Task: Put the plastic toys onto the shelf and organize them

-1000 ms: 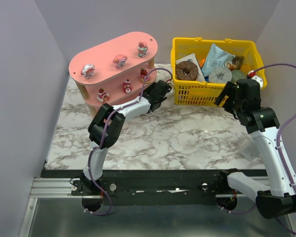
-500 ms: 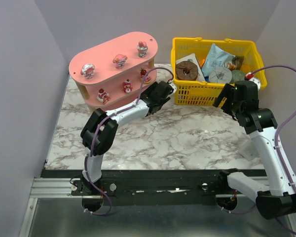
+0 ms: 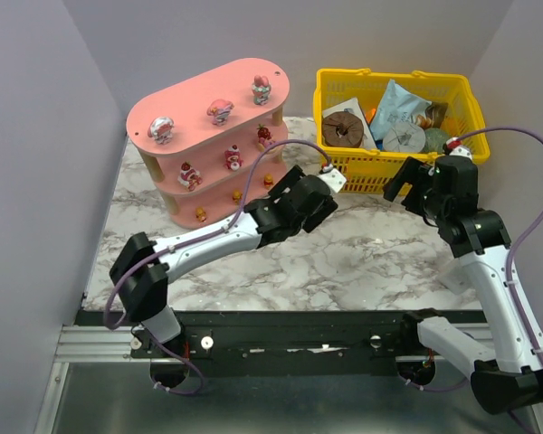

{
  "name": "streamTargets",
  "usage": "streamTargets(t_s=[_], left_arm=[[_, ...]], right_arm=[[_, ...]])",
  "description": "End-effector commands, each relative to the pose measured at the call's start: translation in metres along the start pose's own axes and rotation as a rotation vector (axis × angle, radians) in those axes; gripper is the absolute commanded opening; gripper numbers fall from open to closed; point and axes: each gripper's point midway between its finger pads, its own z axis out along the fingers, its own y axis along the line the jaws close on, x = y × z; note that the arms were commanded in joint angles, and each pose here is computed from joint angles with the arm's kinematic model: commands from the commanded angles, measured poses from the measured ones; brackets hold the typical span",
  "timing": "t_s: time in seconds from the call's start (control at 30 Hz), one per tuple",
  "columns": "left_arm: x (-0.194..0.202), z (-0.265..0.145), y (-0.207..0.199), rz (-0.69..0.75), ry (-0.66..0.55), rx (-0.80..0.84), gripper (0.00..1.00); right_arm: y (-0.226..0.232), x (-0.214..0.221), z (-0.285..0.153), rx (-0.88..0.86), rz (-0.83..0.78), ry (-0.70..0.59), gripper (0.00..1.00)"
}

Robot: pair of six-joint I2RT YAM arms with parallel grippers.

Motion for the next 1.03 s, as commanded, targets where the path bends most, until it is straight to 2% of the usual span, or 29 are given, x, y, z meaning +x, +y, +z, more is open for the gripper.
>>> streamTargets(t_s=[0.0,0.23,0.57,0.87,1.0], left_arm=[[-0.027,-0.059,-0.011,-0.261,-0.071,0.074,0.99],[-0.015,-0.109,0.008,-0.539,-0.059,0.009,0.99],[0.009,-0.156,0.047,-0.763,-0.136,-0.061,0.99],[0.027,-0.174,0.076,-0.837,-0.186,-0.162,0.99],[0.031,-0.178,0.083,-0.857,-0.209,-0.182,0.99]], right_arm=[[0.026,-0.01,-0.007,-0.148,-0.026,-0.026,1.0],[0.039,-0.02,-0.013,-0.218,-0.037,-0.061,1.0],[0.059,-0.022,-0.018,-0.332,-0.056,-0.059,1.0],[0.071,-0.021,-0.025,-0.417,-0.09,-0.079,1.0],[0.068,-0.023,-0.023,-0.394,-0.074,-0.08,1.0]])
